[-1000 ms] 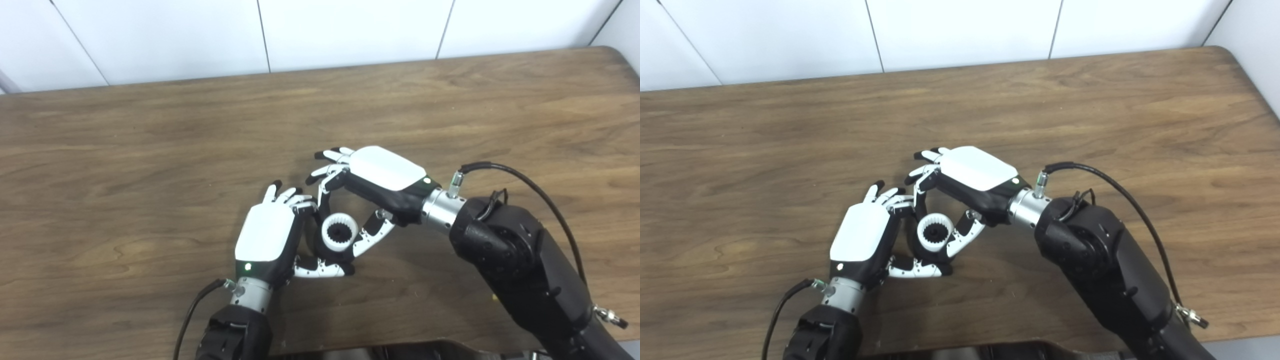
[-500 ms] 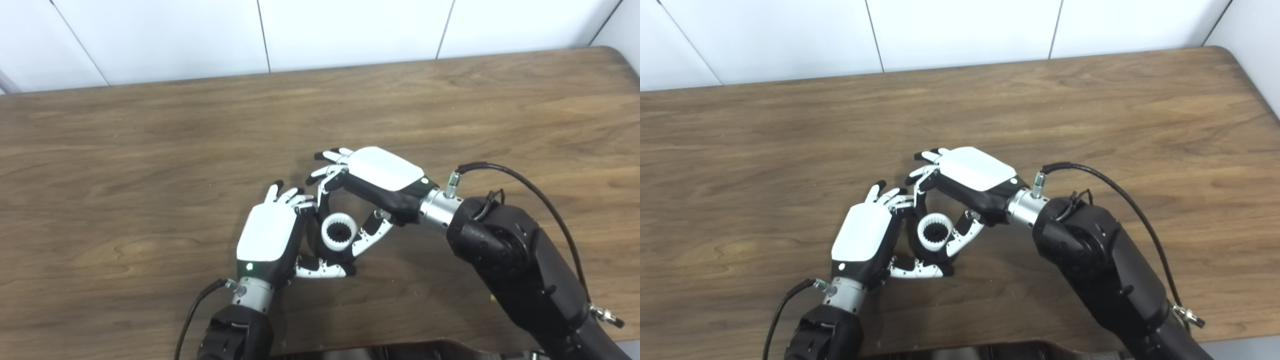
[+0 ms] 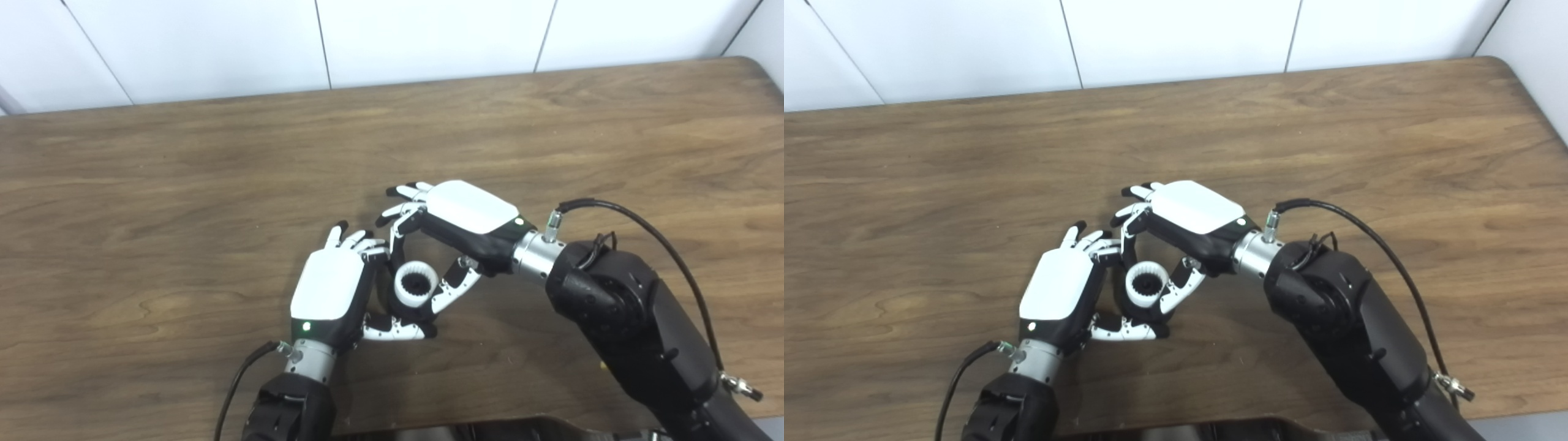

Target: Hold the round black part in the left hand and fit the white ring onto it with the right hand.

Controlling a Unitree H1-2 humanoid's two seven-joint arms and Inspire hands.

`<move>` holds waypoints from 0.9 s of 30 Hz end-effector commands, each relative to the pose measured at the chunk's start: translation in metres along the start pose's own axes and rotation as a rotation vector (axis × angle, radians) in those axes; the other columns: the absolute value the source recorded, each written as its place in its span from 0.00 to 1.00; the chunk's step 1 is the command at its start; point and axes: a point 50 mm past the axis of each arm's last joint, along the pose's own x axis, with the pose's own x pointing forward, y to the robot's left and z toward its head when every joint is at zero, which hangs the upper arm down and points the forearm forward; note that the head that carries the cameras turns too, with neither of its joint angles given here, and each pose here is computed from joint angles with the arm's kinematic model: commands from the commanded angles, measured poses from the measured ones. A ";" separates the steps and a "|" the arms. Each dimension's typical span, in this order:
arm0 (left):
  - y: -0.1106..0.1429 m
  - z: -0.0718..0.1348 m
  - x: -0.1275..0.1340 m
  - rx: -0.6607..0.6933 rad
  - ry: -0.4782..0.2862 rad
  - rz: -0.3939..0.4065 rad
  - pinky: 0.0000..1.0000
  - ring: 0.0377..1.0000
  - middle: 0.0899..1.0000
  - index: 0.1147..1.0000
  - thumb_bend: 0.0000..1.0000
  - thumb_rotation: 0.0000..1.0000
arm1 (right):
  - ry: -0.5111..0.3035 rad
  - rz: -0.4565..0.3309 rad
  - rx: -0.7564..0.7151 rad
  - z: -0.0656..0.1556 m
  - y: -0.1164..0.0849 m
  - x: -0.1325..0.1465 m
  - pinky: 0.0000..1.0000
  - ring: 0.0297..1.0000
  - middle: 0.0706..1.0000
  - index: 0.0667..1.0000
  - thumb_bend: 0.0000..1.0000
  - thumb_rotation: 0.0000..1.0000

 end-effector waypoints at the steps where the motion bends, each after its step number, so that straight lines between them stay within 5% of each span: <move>1: 0.005 0.008 0.002 0.000 -0.019 0.020 1.00 0.87 0.74 0.42 0.52 0.06 | -0.025 -0.060 -0.024 0.003 -0.011 0.000 1.00 0.98 0.83 0.45 0.52 0.13; 27: 0.005 0.009 0.003 0.001 -0.019 0.024 1.00 0.88 0.74 0.42 0.52 0.06 | -0.030 -0.045 -0.031 0.002 -0.003 0.000 0.98 0.97 0.82 0.45 0.52 0.13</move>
